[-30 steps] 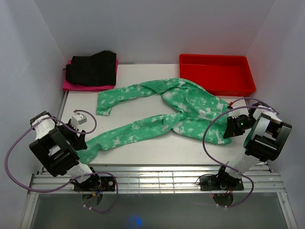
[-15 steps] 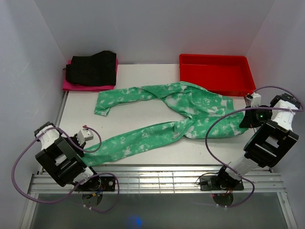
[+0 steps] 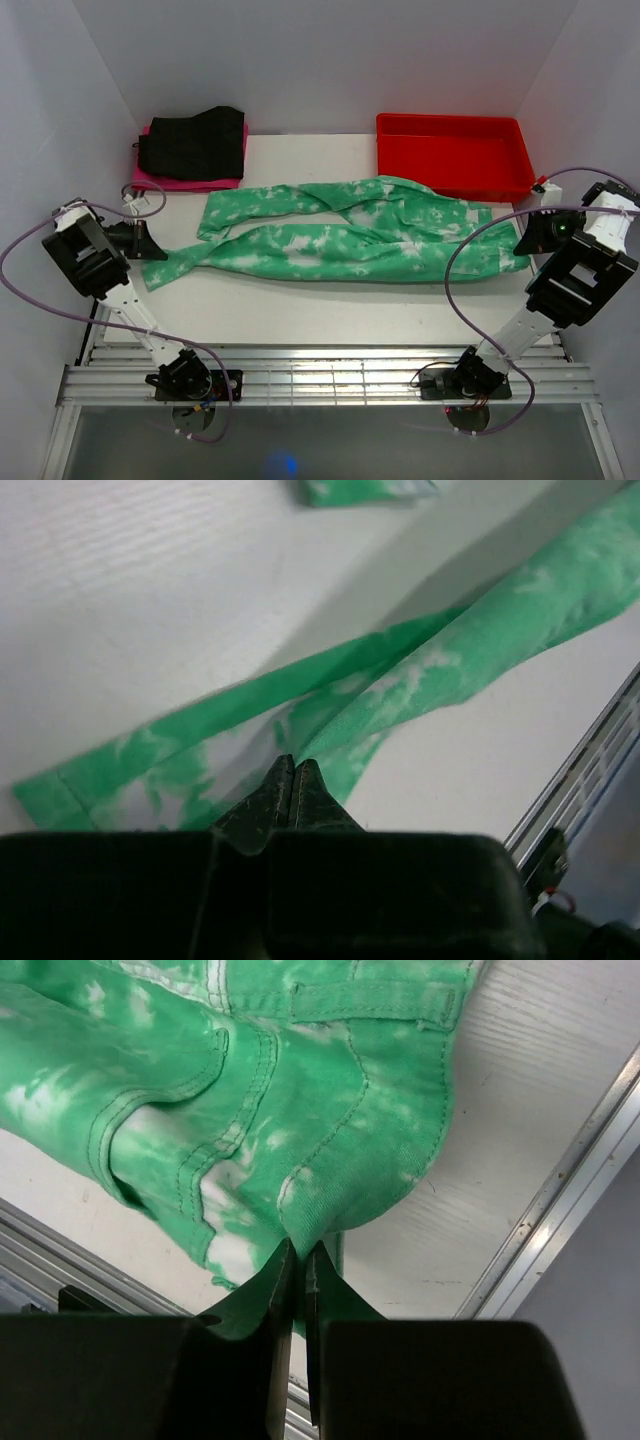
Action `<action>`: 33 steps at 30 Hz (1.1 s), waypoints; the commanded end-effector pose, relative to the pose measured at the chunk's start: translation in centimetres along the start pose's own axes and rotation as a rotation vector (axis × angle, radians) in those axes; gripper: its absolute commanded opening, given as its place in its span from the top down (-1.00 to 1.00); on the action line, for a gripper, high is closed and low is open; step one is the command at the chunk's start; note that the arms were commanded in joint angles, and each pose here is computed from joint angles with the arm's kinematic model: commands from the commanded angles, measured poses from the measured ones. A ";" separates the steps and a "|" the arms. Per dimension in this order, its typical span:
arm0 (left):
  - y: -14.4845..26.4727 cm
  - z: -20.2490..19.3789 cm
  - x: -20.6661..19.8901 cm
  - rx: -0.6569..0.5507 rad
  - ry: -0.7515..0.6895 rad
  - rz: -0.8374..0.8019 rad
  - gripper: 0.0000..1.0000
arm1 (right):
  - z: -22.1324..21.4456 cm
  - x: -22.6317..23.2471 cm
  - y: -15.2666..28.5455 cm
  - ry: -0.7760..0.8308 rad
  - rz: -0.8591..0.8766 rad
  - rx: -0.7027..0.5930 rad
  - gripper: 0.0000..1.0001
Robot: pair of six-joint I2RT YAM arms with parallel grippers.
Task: Fold and stack the trousers
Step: Flatten the trousers out
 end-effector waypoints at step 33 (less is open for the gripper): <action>-1.1 -3.2 -1.3 0.091 -0.687 0.519 -0.90 | -0.8 -1.9 -1.9 0.059 -0.060 0.018 0.84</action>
Point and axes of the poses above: each gripper's point midway between its finger pads, its own y axis back along the fingers, its own x axis along the line the jaws close on, z = x × y, the point moved 7 cm from there along y, back along the fingers, and after that the axes turned 2 degrees about -y, right-handed, at the moved point
